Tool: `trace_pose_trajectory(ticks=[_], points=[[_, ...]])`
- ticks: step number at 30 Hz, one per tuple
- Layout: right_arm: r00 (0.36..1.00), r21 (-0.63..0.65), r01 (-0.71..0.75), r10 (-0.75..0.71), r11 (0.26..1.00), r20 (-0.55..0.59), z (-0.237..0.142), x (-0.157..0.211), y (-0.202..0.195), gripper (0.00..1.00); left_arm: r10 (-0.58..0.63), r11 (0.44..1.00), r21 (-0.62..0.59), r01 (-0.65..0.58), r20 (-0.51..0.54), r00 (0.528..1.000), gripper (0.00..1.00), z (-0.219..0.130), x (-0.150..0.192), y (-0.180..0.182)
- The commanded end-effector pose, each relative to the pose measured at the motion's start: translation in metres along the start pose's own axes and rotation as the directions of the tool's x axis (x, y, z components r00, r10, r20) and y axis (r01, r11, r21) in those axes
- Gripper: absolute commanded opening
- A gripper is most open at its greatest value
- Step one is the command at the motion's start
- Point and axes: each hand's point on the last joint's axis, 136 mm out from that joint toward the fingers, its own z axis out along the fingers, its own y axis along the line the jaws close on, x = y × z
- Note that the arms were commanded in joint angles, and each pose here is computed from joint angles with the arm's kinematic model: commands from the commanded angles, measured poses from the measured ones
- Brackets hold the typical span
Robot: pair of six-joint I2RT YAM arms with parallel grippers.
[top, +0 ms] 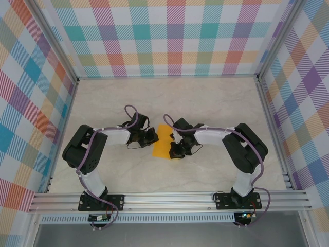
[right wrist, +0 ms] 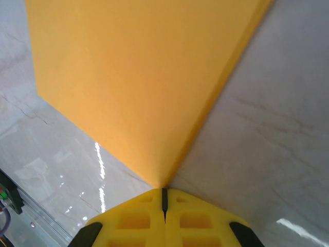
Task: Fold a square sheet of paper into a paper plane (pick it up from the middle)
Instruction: Fold the triangle a second time at the center of the table.
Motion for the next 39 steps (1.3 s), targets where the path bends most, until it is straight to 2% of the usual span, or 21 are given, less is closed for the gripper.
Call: trace_pose_trajectory(ticks=[1,6,15,20,28,39], points=[[1.0,0.001,0.017,-0.017,1.0,-0.009,-0.009,0.007,0.002,0.02,-0.05,0.984,-0.172,0.043,-0.04,0.998,0.04,0.009,0.017,0.045],[0.99,-0.046,0.07,-0.064,0.996,0.127,-0.03,-0.025,0.031,0.02,-0.048,0.987,-0.158,0.041,-0.037,0.998,0.04,0.007,0.015,0.04],[0.989,-0.029,0.032,-0.028,0.999,0.145,-0.01,-0.057,0.032,0.02,-0.044,0.992,-0.119,0.038,-0.044,0.998,0.04,0.007,0.012,0.027],[0.994,-0.028,0.023,-0.02,0.999,0.106,-0.003,-0.046,0.025,0.02,-0.035,0.995,-0.093,0.031,-0.04,0.999,0.05,0.003,0.008,0.017],[1.0,0.001,-0.001,0.001,1.0,0.03,0.006,-0.02,0.006,0.02,-0.044,0.995,-0.095,0.04,-0.045,0.998,0.05,0.006,0.01,0.02],[0.999,0.07,-0.045,0.044,0.997,0.017,0.013,-0.016,-0.011,0.02,-0.002,0.997,0.08,0.003,-0.015,1.0,0.17,-0.022,0.018,-0.036]])
